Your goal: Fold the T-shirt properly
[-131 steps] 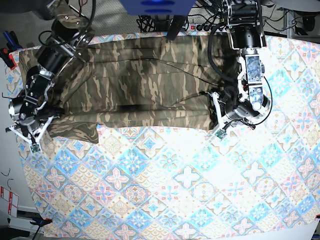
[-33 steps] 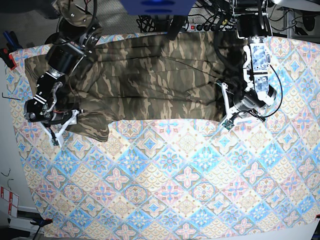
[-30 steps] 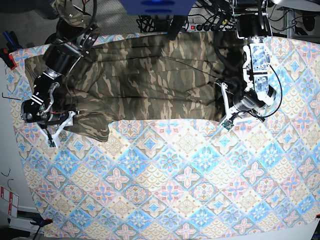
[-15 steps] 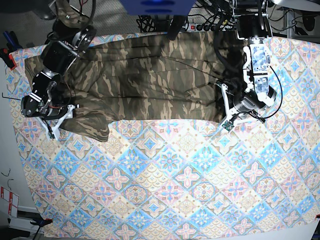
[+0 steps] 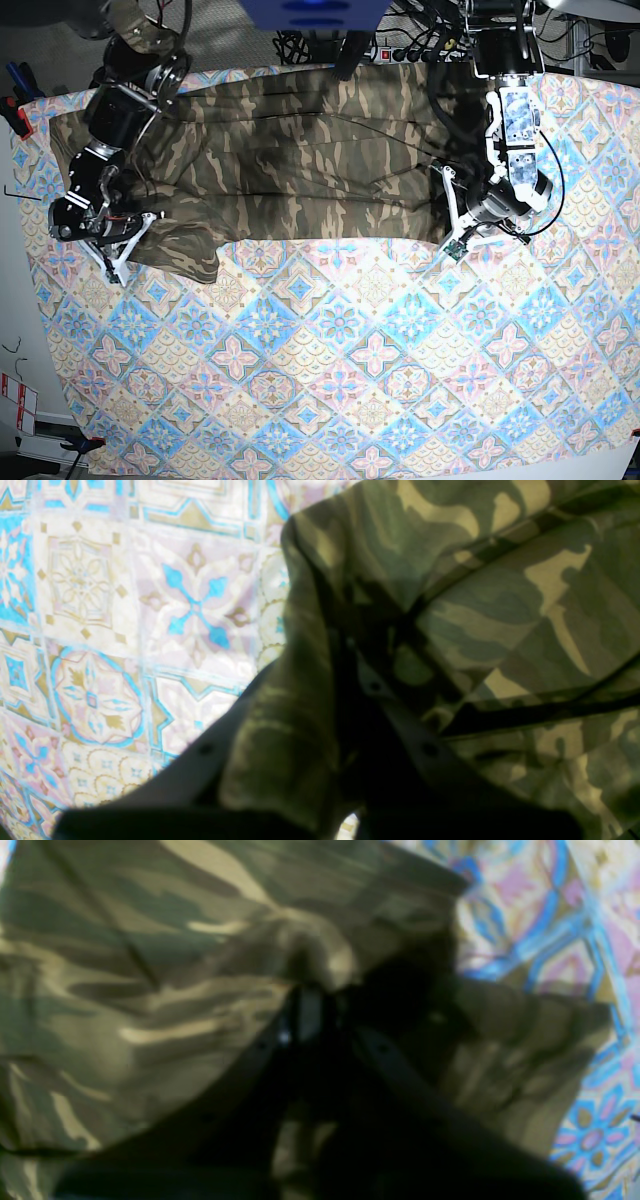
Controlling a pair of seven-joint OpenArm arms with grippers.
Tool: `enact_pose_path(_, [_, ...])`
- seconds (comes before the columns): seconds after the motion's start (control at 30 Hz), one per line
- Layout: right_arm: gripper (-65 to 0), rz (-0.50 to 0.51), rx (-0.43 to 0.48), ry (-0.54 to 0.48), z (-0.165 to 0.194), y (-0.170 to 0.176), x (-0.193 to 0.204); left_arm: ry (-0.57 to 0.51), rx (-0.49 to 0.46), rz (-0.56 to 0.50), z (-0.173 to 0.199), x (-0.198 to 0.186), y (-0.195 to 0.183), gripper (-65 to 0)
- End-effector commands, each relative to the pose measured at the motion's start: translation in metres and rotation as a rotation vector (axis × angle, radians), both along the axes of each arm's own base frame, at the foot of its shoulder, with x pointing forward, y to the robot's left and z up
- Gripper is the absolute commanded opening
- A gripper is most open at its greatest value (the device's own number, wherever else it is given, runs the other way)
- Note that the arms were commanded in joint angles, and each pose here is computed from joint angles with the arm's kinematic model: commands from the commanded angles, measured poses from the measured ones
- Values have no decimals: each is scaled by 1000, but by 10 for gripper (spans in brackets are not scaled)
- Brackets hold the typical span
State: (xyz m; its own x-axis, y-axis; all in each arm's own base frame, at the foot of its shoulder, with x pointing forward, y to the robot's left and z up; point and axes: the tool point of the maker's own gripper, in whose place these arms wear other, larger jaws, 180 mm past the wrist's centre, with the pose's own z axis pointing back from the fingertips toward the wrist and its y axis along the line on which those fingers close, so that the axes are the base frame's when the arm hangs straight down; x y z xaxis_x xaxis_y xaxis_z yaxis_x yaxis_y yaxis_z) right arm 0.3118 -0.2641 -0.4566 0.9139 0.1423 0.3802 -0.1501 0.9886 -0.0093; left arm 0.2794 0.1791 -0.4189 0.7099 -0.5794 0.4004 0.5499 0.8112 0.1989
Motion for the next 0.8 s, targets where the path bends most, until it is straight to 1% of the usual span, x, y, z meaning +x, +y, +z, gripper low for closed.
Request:
enact_pose_path(0.0, [-628, -3, -16, -61, 18, -8, 17, -37, -6, 2, 9, 9, 0, -650])
enact_pose_path(0.1, [-627, -9, -37, -86, 27, -14, 20, -34, -12, 3, 8, 8, -3, -650])
enact_pose_path(0.2, [-627, -10, -80, -124, 44, -21, 25, -31, -10, 3, 7, 7, -3, -650])
enact_pose_path(0.3, [-627, -18, -140, -98, 54, -32, 13, -24, -9, 2, 5, 2, -3, -650])
enact_pose_path(0.43, [-626, -23, -222, -113, 74, -43, -1, -17, -4, 2, 4, -1, -1, -650])
enact_pose_path(0.5, [-626, -22, -240, -109, 75, -45, -9, -7, -4, 2, 1, -5, -1, -650])
enact_pose_path(0.63, [-618, -23, -240, -103, 73, -46, -11, -13, -4, 0, 2, -5, -1, -650])
enact_pose_path(0.7, [-581, -20, -242, -101, 73, -45, -11, -11, -4, 1, 2, -5, -1, -650])
enact_pose_path(0.77, [-498, -5, -244, -102, 73, -41, -8, -10, -5, 2, 2, -5, -2, -650])
